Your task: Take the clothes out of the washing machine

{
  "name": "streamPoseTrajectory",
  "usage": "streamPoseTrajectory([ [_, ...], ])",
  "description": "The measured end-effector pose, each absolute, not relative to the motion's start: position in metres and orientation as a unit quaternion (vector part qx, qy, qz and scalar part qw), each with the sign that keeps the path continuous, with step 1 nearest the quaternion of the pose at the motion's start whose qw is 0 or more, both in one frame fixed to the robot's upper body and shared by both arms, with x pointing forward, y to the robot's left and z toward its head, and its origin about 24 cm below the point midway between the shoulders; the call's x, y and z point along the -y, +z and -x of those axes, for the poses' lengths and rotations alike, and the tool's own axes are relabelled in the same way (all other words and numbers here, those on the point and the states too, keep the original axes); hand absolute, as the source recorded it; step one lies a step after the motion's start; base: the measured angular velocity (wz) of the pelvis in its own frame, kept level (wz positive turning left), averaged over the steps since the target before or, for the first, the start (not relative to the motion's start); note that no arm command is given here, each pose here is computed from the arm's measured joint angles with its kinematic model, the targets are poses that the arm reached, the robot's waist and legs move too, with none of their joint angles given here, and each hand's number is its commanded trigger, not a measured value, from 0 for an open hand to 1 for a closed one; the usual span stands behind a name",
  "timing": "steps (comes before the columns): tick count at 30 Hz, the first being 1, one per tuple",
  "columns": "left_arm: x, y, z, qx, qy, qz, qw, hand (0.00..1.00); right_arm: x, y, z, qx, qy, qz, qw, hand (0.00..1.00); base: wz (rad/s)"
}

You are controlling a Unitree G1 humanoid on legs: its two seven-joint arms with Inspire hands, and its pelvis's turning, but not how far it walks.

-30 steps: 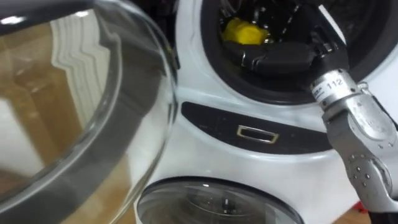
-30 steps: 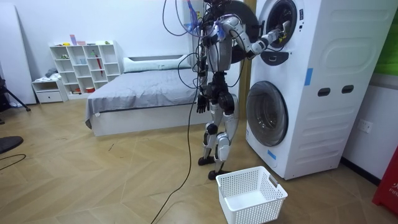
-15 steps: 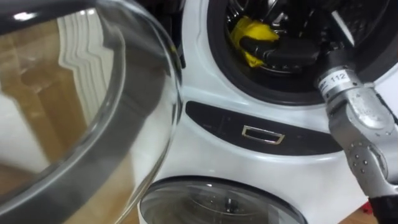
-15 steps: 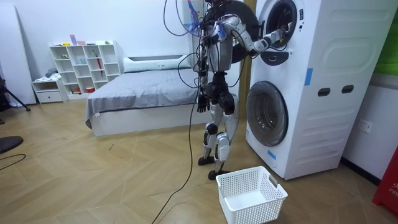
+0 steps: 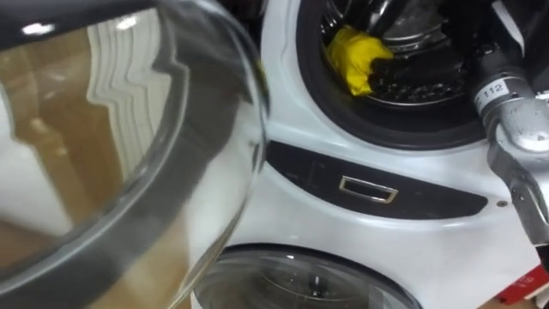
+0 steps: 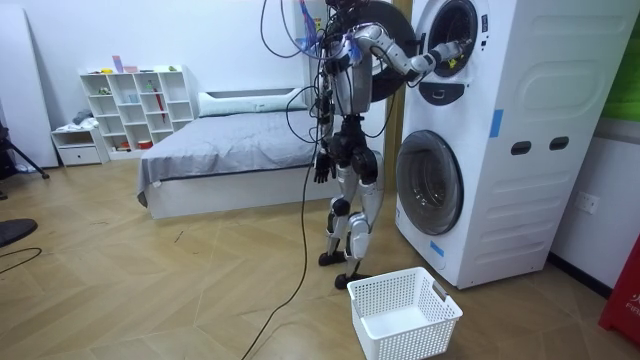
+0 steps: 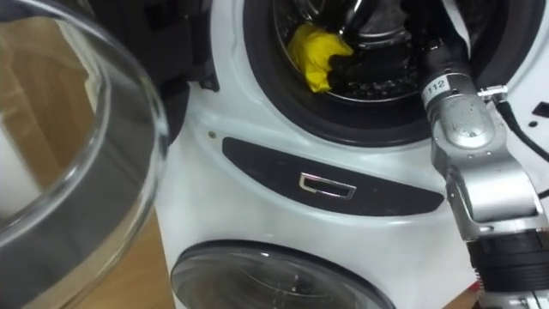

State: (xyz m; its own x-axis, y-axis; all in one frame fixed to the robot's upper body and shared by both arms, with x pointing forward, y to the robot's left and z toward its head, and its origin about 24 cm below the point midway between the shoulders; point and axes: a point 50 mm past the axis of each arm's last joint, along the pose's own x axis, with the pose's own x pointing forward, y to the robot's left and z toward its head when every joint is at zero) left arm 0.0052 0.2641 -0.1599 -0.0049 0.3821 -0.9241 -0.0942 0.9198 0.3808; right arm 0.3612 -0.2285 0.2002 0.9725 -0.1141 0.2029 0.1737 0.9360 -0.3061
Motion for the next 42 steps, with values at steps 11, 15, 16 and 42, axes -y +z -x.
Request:
streamPoseTrajectory([
  [11, -0.272, -0.157, -0.012, -0.684, 0.182, -0.098, 0.700, 0.00, 0.242, 0.191, -0.369, 0.023, -0.043, 0.250, 0.967, 0.00, 0.02],
  [15, -0.272, -0.157, -0.012, -0.685, 0.183, -0.098, 0.698, 0.00, 0.241, 0.190, -0.369, 0.013, -0.027, 0.289, 0.957, 0.00, -0.01],
  [16, -0.273, -0.156, -0.012, -0.685, 0.183, -0.098, 0.698, 0.00, 0.240, 0.189, -0.369, 0.012, -0.025, 0.293, 0.956, 0.00, 0.00],
  [42, -0.284, -0.153, -0.036, -0.660, 0.146, -0.135, 0.724, 0.00, 0.190, 0.220, -0.368, 0.061, 0.089, 0.424, 0.899, 0.00, -0.05],
])
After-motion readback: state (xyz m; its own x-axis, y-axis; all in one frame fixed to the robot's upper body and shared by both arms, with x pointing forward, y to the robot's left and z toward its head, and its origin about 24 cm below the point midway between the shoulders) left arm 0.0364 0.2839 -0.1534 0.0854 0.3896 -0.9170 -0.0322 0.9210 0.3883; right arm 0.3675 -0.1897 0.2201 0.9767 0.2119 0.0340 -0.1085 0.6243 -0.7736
